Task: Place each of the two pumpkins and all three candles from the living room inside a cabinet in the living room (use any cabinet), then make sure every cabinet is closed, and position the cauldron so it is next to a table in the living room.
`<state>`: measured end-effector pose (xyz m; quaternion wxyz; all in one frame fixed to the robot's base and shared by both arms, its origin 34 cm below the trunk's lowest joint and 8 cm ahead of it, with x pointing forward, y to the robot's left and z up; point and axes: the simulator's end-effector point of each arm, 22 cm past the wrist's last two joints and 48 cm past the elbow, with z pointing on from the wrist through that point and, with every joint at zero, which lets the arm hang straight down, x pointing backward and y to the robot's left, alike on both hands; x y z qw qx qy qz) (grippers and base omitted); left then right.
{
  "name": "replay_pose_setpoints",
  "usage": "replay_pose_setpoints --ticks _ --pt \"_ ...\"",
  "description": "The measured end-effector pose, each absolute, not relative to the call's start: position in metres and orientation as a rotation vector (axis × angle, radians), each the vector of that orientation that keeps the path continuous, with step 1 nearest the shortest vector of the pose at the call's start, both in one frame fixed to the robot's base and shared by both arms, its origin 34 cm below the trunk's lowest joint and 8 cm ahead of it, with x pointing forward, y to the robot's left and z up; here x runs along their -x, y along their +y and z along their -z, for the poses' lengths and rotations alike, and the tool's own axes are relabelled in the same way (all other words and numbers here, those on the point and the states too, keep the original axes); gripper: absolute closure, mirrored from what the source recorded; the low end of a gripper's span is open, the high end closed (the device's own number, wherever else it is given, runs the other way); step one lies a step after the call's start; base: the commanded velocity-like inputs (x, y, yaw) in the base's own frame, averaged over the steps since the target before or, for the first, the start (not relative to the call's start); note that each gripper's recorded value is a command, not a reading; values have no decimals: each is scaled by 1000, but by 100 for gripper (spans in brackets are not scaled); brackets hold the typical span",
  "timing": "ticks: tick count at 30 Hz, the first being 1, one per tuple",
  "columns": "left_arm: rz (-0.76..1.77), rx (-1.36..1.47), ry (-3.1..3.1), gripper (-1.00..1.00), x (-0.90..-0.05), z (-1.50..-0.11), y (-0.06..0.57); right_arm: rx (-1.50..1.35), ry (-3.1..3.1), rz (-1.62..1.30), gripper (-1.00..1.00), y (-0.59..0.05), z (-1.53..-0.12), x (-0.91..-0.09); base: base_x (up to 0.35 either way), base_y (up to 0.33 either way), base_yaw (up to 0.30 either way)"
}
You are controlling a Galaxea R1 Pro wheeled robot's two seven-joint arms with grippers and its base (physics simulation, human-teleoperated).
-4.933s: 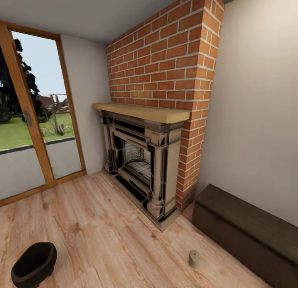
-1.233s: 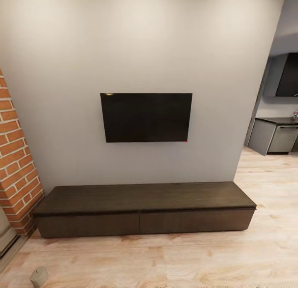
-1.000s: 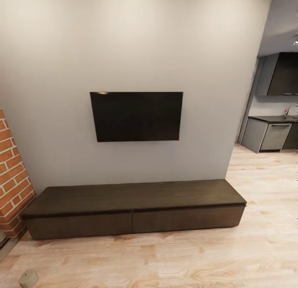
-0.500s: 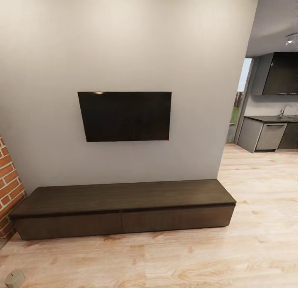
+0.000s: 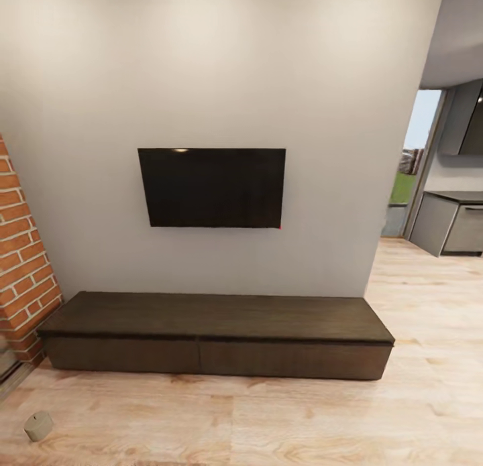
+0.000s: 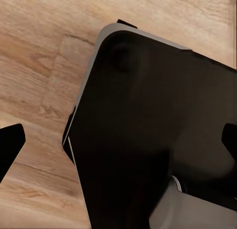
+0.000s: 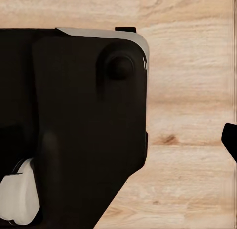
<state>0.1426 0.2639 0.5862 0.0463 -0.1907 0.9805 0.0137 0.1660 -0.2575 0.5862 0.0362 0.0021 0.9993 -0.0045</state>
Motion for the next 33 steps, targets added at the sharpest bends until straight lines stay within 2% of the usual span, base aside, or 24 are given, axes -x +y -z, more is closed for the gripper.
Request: replay_pose_setpoints --ticks 12,25,33 --pt "-41 582 2993 -100 -142 -586 264 -6 3069 14 -100 -257 -586 -166 198 -275 9" --pt "-41 582 2993 -100 -142 -586 264 -6 3068 12 -100 -257 -586 -166 269 -222 -220" --pt "-42 583 2993 -100 -142 -586 264 -6 3067 12 -100 -257 -586 -166 311 -83 -45"
